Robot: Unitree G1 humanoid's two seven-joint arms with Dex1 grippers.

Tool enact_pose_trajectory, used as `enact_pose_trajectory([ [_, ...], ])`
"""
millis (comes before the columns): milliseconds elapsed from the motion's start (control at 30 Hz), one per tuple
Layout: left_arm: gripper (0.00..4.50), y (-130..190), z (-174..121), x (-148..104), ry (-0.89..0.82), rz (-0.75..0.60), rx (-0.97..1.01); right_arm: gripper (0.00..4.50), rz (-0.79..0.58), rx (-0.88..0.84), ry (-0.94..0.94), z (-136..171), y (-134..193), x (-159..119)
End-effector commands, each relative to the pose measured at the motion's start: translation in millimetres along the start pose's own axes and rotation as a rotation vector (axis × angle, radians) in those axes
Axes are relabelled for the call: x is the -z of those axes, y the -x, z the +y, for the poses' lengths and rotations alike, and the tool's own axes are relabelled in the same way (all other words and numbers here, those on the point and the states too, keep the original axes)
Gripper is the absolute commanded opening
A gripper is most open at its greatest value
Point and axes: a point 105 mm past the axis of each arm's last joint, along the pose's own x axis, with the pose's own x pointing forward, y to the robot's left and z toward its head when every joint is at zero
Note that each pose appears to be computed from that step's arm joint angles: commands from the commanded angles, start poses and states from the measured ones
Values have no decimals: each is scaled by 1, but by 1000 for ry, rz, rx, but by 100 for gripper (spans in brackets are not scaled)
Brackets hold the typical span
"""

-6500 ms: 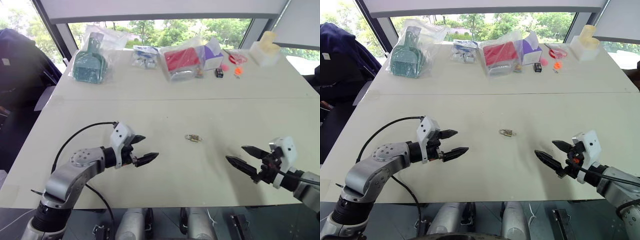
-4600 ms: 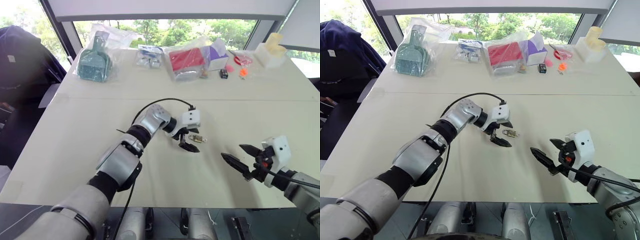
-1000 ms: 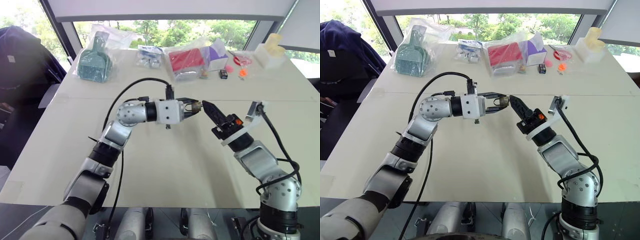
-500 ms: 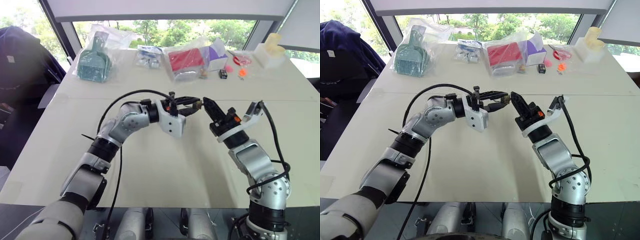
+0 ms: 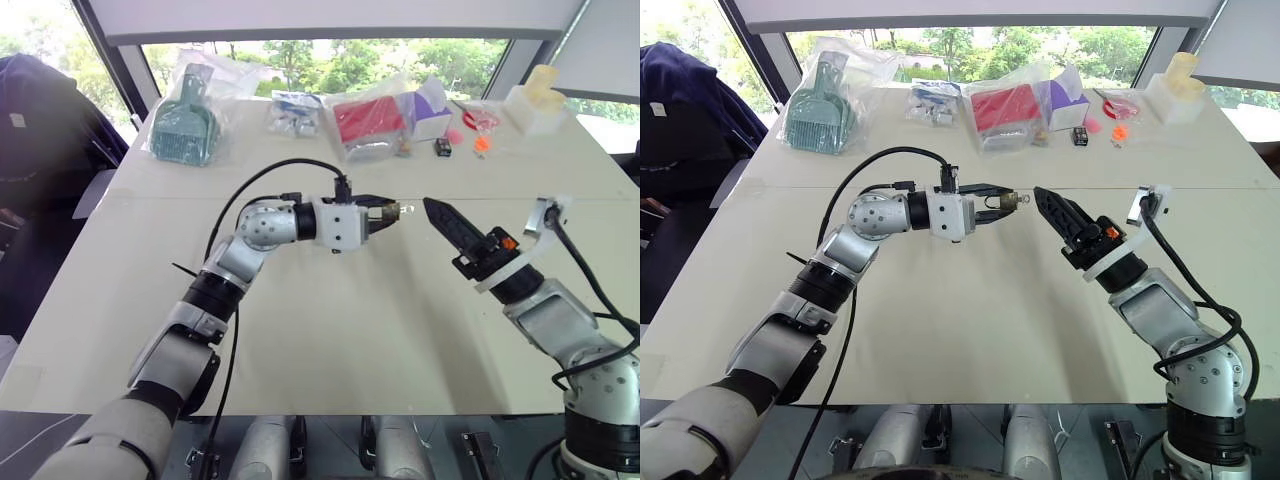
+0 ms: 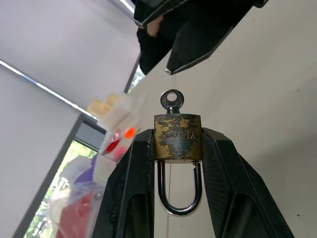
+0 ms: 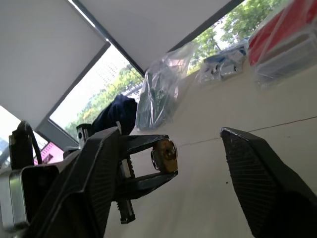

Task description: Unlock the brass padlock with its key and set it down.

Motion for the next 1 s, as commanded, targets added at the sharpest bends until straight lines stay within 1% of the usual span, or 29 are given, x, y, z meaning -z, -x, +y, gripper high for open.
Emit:
enact_pose_trajectory([
  [33, 74, -1, 14, -17, -25, -62, -30, 334, 25, -68, 50, 14, -6, 1],
  [200, 74, 0, 11, -24, -26, -85, -20, 334, 73, -99, 69, 19, -14, 12],
  [500, 74, 0, 9, -36, -19, -121, -21, 334, 59, -100, 56, 13, -17, 11],
  [533, 74, 0, 9, -36, -18, -122, -20, 312, 53, -97, 51, 13, -18, 11],
  [600, 74, 0, 8, -36, -15, -121, -17, 237, 35, -92, 38, 12, -18, 9],
  [633, 74, 0, 8, -36, -15, -121, -16, 212, 30, -90, 34, 12, -19, 9],
  [733, 74, 0, 8, -35, -13, -119, -17, 52, 30, -93, 30, 13, -18, 10],
  [767, 74, 0, 9, -35, -13, -118, -17, 7, 30, -95, 29, 13, -18, 10],
  [967, 74, 1, 12, -31, 0, -102, -23, 2, 45, -108, 30, 14, -15, 14],
  [1000, 124, 1, 13, -29, 10, -97, -27, 1, 49, -109, 30, 14, -14, 15],
])
